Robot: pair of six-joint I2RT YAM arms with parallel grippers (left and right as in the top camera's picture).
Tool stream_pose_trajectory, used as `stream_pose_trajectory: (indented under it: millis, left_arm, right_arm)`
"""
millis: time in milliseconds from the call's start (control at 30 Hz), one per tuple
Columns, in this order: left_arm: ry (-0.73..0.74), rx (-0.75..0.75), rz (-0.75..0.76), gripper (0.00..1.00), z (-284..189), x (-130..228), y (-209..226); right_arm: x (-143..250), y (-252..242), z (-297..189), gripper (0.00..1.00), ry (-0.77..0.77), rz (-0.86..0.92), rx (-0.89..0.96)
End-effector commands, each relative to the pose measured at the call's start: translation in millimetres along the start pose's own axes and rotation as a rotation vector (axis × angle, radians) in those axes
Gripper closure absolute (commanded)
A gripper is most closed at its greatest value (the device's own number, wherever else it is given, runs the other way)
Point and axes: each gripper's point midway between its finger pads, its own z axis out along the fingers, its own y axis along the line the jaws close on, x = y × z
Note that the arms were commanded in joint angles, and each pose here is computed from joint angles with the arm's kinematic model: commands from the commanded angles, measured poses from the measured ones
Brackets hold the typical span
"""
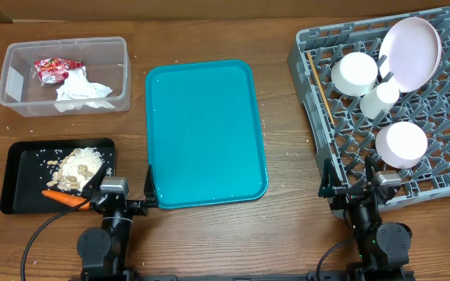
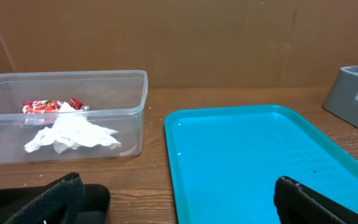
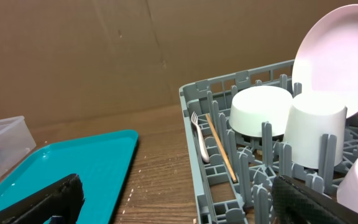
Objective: Sort waste into correct bins and load items into the dishwasher rack
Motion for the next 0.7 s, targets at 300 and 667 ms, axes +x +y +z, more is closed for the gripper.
stream_pose_trajectory:
  millis: [300, 667]
  left_arm:
    - [0.029, -0.018, 0.034, 0.00, 1.5, 7.5, 2.8]
    - [0.029, -0.018, 0.034, 0.00, 1.5, 7.5, 2.8]
  right_arm:
    - [2.1, -0.4, 0.3, 0.00, -0.003, -0.004, 0.001]
    - [2.1, -0.4, 0.3, 0.00, -0.003, -0.004, 0.001]
